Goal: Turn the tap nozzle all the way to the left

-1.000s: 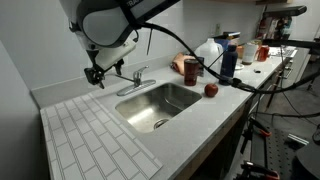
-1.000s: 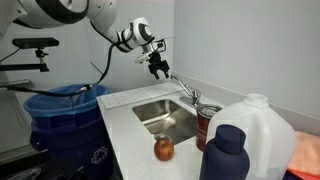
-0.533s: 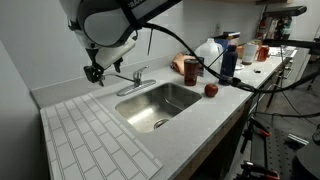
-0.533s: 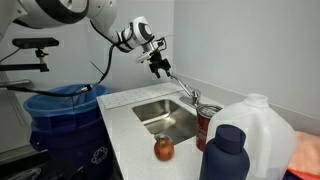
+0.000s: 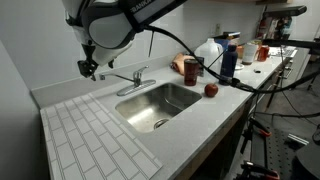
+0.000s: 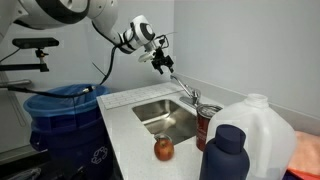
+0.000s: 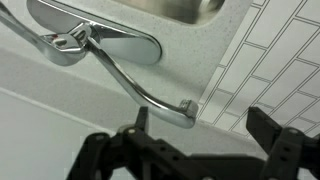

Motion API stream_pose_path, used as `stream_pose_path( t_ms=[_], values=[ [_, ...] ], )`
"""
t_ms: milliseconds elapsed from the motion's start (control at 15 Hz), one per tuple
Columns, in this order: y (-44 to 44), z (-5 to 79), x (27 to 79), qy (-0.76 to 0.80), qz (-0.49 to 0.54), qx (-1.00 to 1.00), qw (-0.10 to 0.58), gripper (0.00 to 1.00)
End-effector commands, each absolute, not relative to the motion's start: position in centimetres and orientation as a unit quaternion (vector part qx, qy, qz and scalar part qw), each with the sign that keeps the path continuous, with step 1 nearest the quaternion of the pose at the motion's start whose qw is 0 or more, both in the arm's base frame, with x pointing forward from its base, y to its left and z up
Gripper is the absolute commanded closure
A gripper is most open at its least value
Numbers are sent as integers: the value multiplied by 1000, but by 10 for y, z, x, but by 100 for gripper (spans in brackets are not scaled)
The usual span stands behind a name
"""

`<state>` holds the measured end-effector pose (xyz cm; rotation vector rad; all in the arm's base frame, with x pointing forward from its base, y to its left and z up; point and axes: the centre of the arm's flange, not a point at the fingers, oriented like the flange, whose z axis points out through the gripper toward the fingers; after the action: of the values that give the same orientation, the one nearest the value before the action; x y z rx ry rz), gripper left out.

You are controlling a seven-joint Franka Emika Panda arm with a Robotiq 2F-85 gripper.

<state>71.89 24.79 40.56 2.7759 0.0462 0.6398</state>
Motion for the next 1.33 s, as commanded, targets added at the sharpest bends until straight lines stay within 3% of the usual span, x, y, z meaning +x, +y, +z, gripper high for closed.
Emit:
stream_pose_path(
  t_ms=[0, 933, 1000, 1133, 1200, 1267],
  values=[
    [245, 408, 724, 4, 252, 954, 162, 0],
    [242, 407, 722, -60, 243, 954, 166, 0],
    [197, 440, 670, -64, 244, 954, 163, 0],
    [184, 450, 663, -73, 243, 953, 165, 0],
    [213, 426, 710, -62, 238, 956, 160, 0],
    [203, 437, 703, -67, 238, 955, 160, 0]
  ],
)
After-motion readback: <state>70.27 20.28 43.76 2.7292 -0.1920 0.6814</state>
